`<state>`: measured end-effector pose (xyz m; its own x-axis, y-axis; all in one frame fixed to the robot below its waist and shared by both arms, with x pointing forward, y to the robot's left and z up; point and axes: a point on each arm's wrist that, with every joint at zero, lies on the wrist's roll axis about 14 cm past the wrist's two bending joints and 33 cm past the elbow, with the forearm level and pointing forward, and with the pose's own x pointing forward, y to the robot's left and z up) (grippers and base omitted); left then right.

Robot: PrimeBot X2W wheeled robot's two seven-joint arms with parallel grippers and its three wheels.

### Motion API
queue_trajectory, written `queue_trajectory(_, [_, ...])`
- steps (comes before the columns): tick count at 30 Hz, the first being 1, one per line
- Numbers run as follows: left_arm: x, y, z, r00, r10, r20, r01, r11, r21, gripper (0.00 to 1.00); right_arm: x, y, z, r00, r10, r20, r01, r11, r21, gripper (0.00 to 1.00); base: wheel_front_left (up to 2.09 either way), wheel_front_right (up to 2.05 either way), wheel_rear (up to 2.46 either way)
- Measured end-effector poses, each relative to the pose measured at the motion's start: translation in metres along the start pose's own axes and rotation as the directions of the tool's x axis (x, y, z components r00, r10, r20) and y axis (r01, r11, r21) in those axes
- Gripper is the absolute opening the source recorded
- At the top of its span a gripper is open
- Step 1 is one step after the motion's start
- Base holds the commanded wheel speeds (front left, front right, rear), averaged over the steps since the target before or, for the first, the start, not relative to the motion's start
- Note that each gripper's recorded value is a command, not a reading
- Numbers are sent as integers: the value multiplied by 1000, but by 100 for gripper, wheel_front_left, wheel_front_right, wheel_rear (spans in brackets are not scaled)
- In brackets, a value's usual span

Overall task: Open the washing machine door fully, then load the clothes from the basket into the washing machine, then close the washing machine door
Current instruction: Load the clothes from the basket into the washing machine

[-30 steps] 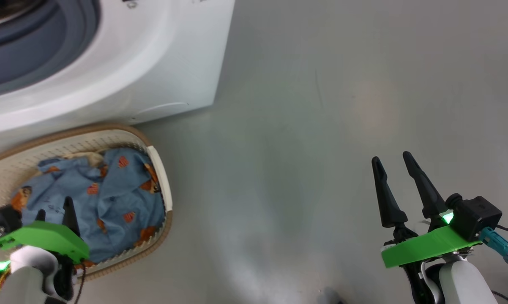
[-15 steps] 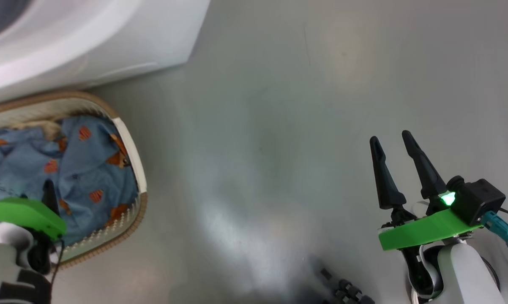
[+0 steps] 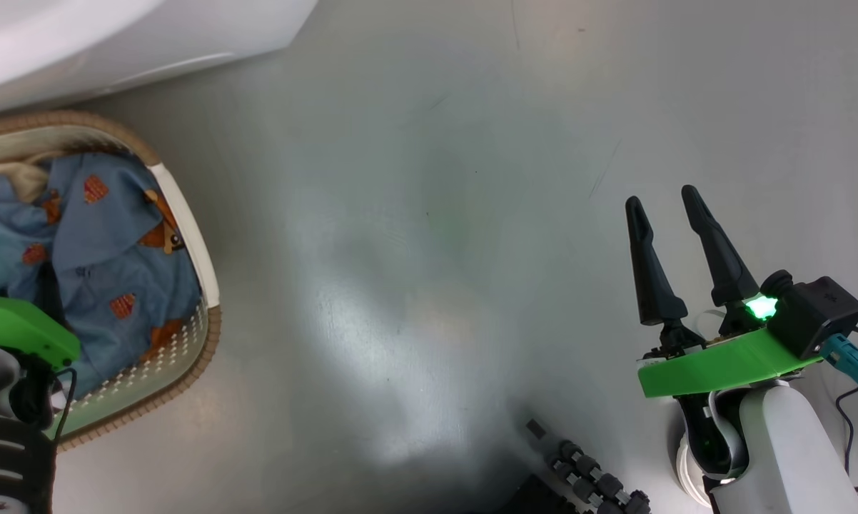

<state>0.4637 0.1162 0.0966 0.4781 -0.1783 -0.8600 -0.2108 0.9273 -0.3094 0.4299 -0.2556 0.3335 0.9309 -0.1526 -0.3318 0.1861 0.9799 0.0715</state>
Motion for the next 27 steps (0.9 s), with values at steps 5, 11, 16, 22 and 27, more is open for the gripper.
queue_trajectory(5, [7, -1, -4, 1000, -2, -15, 3, 1000, 22, 100, 1, -1, -5, 1000, -2, -13, 2, 1000, -3, 100, 0, 0, 0])
queue_trajectory(11, [15, -5, -10, 999, -1, -40, 4, 998, 64, 100, 2, -4, -8, 1000, -10, -19, 10, 1000, -12, 100, 0, 0, 0])
queue_trajectory(16, [19, -9, -15, 998, -1, -56, 7, 995, 98, 0, 2, -7, -8, 1000, -17, -18, 17, 1000, -18, 100, 0, 0, 0])
queue_trajectory(22, [16, -9, -12, 1000, -4, -31, 7, 995, 103, 0, 3, -6, -6, 1000, -14, -14, 14, 1000, -18, 100, 0, 0, 0])
queue_trajectory(27, [6, -20, -2, 999, -27, 31, 24, 996, 87, 0, 4, -2, 2, 1000, 3, 7, -3, 1000, -13, 100, 0, 0, 0])
